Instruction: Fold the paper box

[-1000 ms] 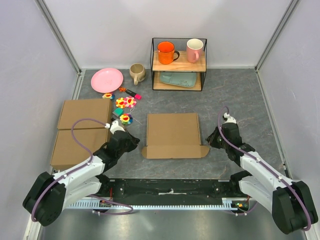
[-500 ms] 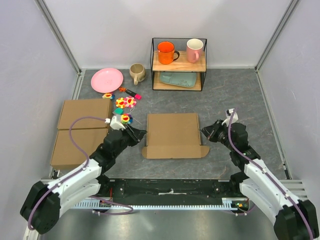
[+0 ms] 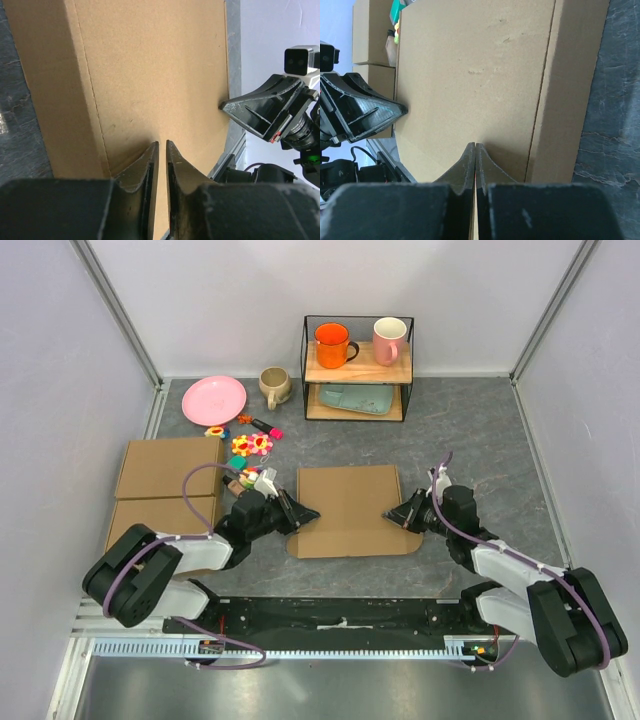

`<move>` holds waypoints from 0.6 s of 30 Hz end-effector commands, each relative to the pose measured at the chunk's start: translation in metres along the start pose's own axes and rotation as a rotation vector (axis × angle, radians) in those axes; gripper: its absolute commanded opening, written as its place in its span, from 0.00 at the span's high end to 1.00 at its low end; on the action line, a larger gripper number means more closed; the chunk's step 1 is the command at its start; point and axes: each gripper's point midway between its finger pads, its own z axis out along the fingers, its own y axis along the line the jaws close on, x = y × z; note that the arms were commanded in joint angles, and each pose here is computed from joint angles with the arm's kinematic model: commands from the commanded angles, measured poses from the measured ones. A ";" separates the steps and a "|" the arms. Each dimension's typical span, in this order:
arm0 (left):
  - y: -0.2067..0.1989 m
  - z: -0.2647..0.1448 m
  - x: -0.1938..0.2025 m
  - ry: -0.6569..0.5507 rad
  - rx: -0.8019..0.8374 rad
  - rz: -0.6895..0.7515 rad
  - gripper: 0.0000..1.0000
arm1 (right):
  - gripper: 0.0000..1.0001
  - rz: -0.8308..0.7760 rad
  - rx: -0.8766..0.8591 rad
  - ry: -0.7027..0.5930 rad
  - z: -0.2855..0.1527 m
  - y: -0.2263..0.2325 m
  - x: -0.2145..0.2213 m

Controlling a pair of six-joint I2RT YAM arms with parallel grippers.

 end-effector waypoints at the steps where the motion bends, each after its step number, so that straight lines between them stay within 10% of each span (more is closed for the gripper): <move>1: 0.047 -0.009 0.039 0.111 -0.142 -0.052 0.81 | 1.00 0.006 0.130 0.077 -0.008 -0.040 0.036; 13: -0.057 -0.027 -0.048 -0.120 0.007 0.132 0.72 | 0.79 -0.149 0.032 -0.148 -0.033 0.046 -0.058; 18: -0.064 -0.046 -0.072 -0.173 -0.103 0.217 0.69 | 0.79 -0.162 0.271 -0.215 -0.046 0.013 -0.079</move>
